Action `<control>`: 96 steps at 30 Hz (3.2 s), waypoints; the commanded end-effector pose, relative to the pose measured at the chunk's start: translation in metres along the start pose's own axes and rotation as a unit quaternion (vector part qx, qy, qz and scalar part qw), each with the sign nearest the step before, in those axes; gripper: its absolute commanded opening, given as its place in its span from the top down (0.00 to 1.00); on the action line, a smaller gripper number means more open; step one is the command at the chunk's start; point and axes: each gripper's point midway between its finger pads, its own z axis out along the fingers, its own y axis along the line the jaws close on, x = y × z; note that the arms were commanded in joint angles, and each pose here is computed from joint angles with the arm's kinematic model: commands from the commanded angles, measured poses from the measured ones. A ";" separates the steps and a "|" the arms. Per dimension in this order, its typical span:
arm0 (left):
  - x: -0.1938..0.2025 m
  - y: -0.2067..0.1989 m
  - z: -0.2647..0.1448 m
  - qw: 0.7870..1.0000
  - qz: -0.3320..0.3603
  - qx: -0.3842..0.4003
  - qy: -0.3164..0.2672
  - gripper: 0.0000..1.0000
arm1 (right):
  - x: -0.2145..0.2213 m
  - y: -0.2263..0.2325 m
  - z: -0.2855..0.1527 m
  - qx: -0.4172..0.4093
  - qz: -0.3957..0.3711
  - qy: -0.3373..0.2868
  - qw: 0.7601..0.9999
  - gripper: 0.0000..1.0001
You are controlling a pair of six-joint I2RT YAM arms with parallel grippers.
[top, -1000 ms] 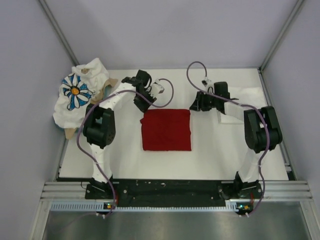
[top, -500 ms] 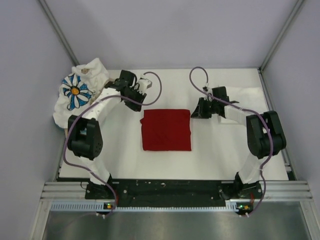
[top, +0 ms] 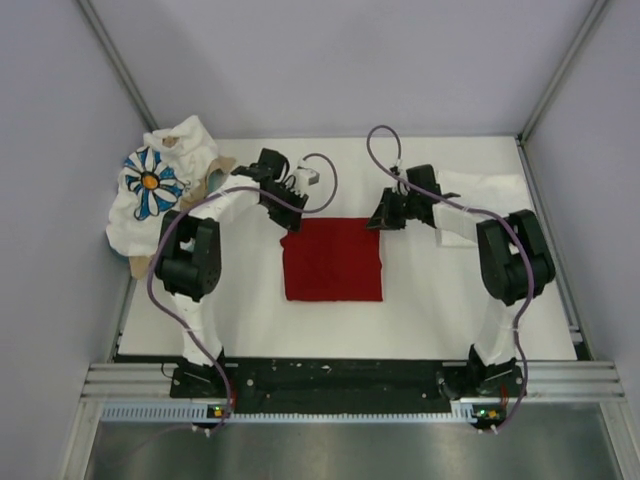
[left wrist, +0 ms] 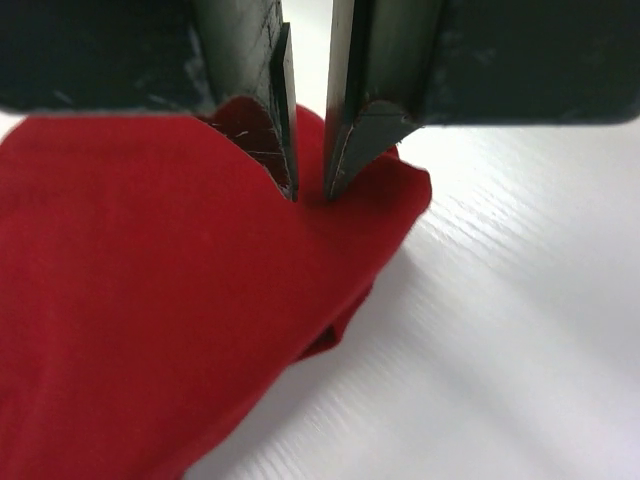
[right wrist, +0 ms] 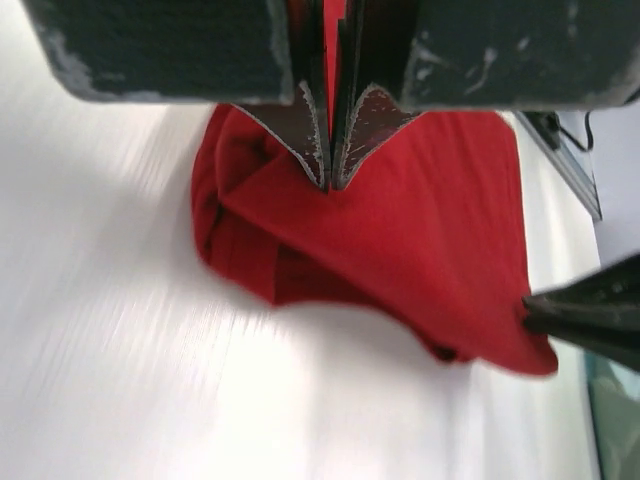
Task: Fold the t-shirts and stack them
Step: Fold the long partially folded tshirt into a neat square, then put the neatly folded tshirt into the corner of the board with the right arm
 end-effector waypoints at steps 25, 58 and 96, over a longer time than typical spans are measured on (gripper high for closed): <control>-0.020 0.042 -0.069 0.987 -0.014 -0.151 -0.047 0.52 | -0.012 -0.031 -0.039 0.067 -0.003 -0.019 0.998 0.47; -0.003 0.001 0.026 0.951 -0.254 0.174 -0.026 1.00 | 0.004 -0.011 0.038 -0.063 0.102 0.030 0.992 1.00; 0.036 0.061 -0.104 0.993 -0.102 -0.036 -0.035 0.01 | -0.086 -0.077 -0.119 0.271 -0.182 0.076 0.942 1.00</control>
